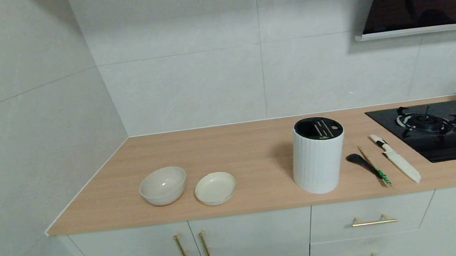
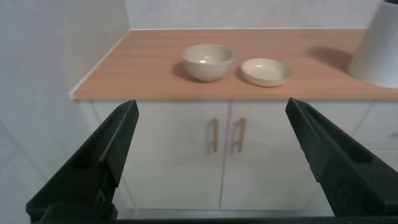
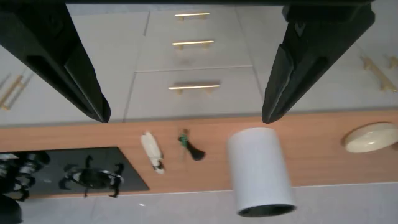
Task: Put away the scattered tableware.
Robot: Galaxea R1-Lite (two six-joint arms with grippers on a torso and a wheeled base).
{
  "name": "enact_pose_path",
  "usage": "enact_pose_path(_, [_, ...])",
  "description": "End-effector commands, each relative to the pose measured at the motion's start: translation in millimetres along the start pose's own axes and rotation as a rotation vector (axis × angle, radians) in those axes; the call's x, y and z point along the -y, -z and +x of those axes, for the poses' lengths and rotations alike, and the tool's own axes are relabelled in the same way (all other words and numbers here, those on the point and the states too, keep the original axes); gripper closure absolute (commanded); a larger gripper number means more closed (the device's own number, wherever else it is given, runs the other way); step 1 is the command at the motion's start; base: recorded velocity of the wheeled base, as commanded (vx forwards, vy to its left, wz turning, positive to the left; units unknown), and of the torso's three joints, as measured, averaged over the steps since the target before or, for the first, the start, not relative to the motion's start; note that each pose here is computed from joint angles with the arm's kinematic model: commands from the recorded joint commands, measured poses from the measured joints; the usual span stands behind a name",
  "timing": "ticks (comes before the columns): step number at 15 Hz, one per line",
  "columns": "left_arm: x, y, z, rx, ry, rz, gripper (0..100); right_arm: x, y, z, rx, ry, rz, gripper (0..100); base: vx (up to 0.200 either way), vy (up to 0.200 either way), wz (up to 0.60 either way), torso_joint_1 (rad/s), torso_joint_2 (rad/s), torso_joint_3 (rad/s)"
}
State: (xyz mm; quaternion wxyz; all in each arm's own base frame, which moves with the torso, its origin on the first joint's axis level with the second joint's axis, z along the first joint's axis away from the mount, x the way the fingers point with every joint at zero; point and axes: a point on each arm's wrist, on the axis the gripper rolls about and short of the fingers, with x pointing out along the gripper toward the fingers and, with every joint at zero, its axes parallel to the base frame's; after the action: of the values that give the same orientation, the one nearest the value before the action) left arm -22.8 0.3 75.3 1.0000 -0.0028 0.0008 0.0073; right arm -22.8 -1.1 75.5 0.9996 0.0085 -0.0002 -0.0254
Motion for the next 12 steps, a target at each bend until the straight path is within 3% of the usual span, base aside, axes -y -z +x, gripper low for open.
enact_pose_path(1, [0.0, 0.0, 0.0, 0.000, -0.001, -0.001, 0, 0.0, 0.0, 0.1, -0.002, 0.000, 0.000, 0, 0.000, 0.200, 0.00, 0.007, 0.01, -0.002])
enact_pose_path(12, [0.0, 0.0, 0.0, 0.000, -0.002, 0.001, 0, 0.0, 0.0, 0.1, -0.002, 0.001, 0.000, 0, 0.000, 0.200, 0.00, 0.000, 0.00, 0.002])
